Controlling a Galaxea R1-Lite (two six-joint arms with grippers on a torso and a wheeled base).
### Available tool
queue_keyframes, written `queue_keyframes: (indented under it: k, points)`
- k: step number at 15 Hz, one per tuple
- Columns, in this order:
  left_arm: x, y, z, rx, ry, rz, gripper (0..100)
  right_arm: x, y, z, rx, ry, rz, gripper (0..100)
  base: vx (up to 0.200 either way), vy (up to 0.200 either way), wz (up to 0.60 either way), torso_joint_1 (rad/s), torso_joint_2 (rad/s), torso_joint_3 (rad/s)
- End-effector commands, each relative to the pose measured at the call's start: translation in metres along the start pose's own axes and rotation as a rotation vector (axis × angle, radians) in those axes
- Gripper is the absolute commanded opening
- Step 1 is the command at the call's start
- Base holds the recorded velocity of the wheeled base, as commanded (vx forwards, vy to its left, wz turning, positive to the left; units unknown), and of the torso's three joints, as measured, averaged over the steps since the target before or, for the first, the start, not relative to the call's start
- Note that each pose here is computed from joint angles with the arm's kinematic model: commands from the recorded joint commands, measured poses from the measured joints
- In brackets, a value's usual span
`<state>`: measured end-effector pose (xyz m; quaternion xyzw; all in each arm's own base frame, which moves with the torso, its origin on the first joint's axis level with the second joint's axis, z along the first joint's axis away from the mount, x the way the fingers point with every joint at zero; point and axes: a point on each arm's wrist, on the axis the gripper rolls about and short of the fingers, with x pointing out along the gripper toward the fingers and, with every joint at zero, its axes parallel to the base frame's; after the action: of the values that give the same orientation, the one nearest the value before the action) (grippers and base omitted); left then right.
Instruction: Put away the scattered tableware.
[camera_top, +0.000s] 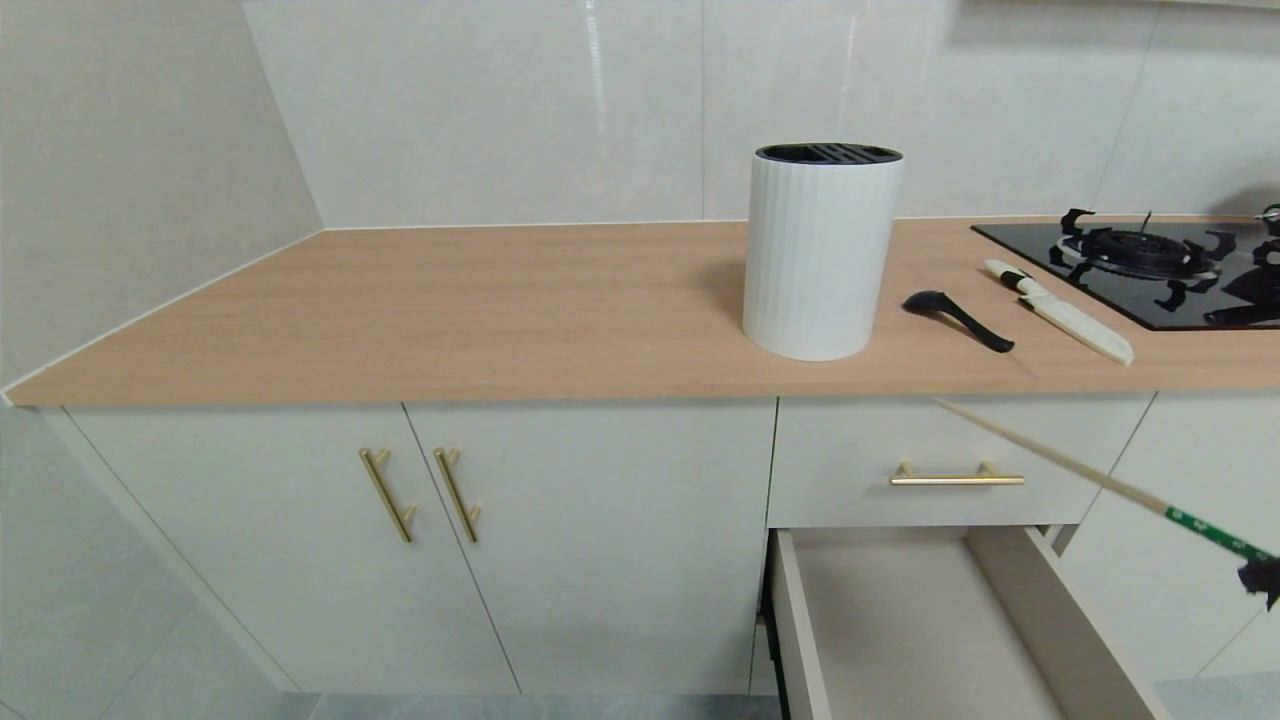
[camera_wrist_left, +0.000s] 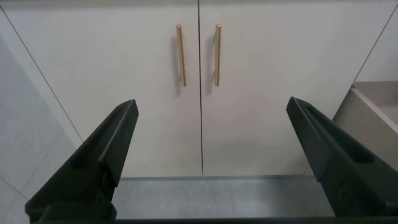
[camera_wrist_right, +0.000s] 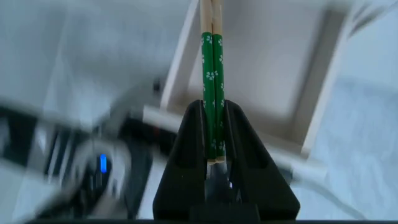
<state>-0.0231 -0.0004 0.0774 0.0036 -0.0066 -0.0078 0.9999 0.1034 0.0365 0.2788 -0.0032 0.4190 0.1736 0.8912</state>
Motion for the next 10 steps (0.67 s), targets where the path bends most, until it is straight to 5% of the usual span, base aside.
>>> queue_keyframes:
  k: [1,5,10]
  points:
    - [0.0,0.0,0.0,0.001,-0.001,0.0,100,0.023,-0.002,-0.027,-0.012,0.094,0.012,0,0.0,0.0,0.0,0.0,0.0,0.0]
    - [0.0,0.0,0.0,0.001,-0.001,0.0,100,0.091,-0.016,-0.023,0.043,0.122,-0.052,0,0.0,0.0,0.0,0.0,0.0,0.0]
    - [0.0,0.0,0.0,0.001,-0.001,0.0,100,0.11,-0.02,-0.019,0.069,0.176,-0.07,0,0.0,0.0,0.0,-0.048,0.19,0.137]
